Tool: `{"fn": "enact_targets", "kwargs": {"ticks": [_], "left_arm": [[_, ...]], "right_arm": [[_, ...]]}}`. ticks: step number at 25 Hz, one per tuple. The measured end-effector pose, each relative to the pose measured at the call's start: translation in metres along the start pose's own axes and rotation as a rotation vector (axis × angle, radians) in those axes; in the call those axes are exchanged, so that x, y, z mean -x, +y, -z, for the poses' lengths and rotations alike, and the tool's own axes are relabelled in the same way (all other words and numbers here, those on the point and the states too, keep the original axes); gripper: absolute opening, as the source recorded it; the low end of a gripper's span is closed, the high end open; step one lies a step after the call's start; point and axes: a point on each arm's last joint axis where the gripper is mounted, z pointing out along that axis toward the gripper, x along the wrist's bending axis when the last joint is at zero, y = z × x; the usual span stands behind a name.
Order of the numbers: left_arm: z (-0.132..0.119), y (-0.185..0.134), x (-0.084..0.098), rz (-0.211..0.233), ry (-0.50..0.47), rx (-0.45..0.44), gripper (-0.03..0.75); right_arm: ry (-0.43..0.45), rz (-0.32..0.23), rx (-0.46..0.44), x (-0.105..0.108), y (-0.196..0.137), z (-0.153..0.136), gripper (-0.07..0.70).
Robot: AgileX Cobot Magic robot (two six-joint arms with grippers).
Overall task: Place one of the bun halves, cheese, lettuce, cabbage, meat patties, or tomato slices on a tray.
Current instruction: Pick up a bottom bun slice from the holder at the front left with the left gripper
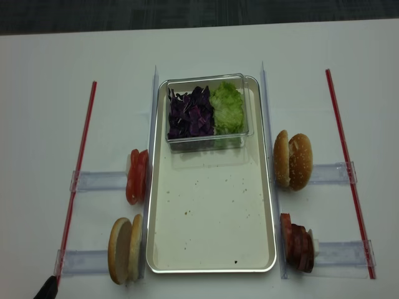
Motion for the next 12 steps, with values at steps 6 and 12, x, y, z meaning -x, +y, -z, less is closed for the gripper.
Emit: {"fn": "enact_targets", "kwargs": {"ticks": [6, 12], "left_arm": [[0.0000, 0.0000, 0.0000, 0.000, 0.000, 0.000, 0.691], [0.0000, 0.0000, 0.0000, 0.001, 0.000, 0.000, 0.692]], "right_arm": [[0.000, 0.000, 0.000, 0.0000, 0.0000, 0.0000, 0.678], [0.000, 0.000, 0.000, 0.0000, 0.0000, 0.0000, 0.678]]}}
